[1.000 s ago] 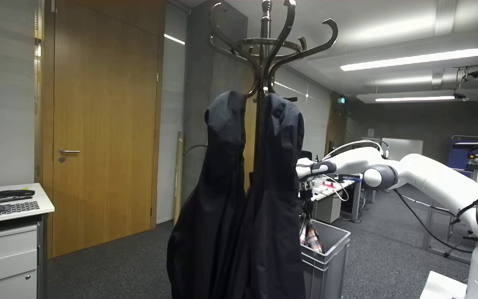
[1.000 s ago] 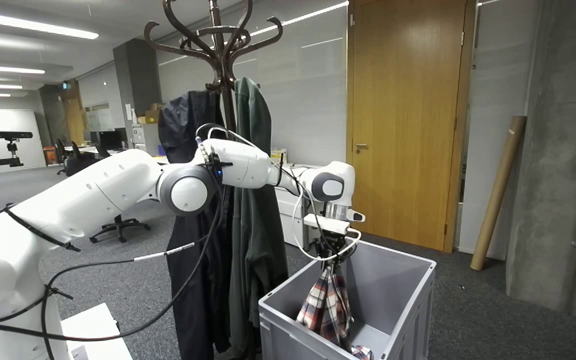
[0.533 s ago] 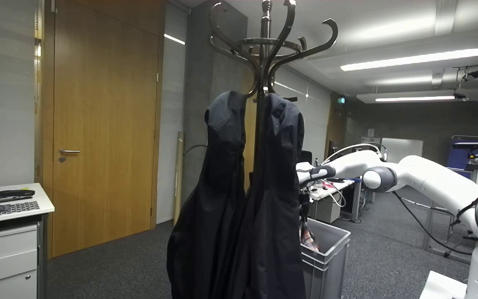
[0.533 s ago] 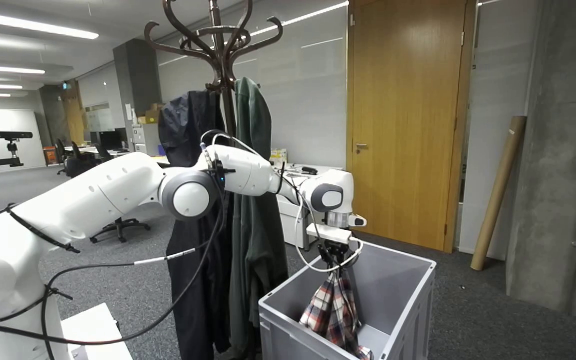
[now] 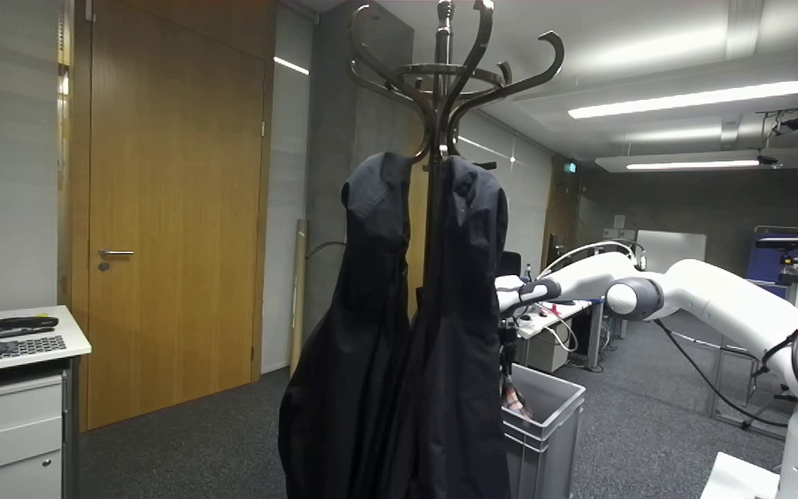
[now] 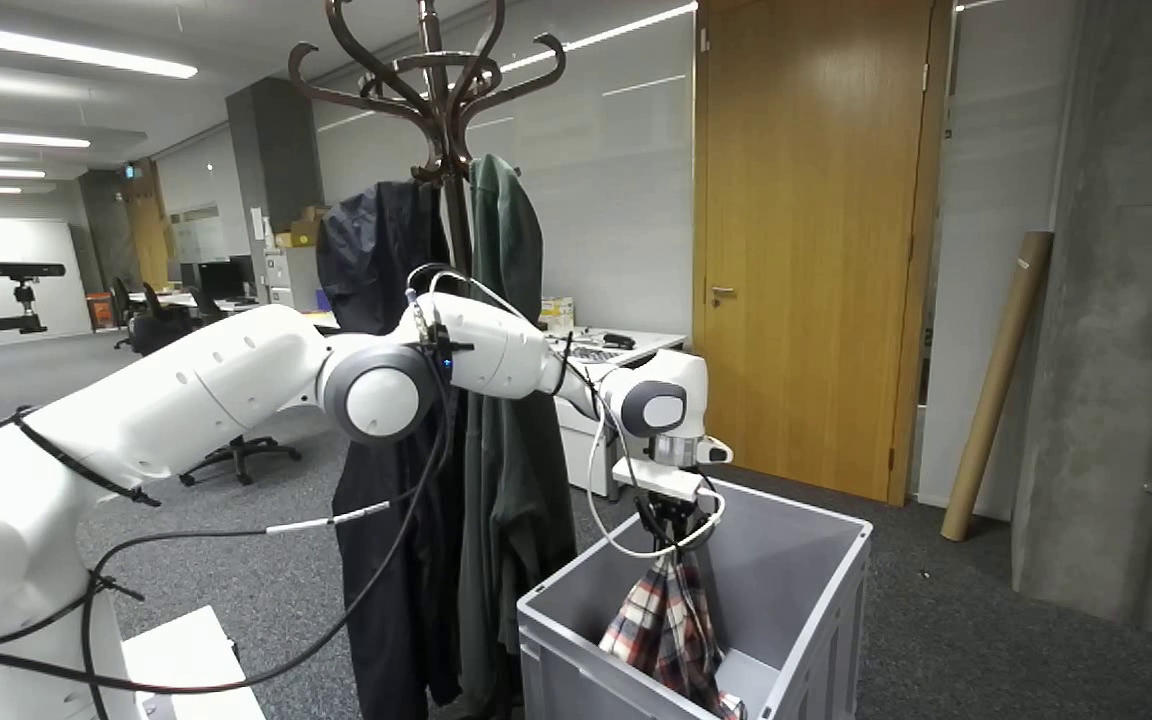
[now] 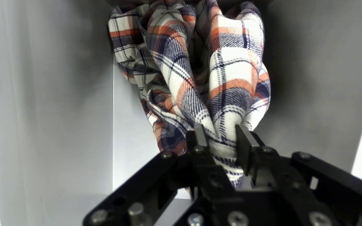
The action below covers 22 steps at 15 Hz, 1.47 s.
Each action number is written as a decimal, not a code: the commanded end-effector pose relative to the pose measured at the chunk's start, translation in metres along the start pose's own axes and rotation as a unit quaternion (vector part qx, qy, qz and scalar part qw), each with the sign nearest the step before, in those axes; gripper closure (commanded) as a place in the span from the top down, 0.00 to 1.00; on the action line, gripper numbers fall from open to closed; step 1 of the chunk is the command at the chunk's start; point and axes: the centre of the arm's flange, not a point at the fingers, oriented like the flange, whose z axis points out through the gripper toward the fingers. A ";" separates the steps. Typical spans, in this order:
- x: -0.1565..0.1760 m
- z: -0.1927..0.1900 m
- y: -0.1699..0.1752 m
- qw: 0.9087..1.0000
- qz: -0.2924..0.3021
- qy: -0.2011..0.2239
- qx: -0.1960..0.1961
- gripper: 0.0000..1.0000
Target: Put the shirt inside the grey object
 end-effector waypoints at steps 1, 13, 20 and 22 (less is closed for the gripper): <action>-0.017 -0.005 -0.002 1.000 -0.013 0.015 0.014 0.09; -0.023 -0.052 0.002 0.999 -0.018 0.038 -0.001 1.00; -0.030 -0.103 0.009 0.997 -0.012 0.072 -0.024 1.00; -0.032 -0.116 0.012 0.996 -0.009 0.087 -0.029 1.00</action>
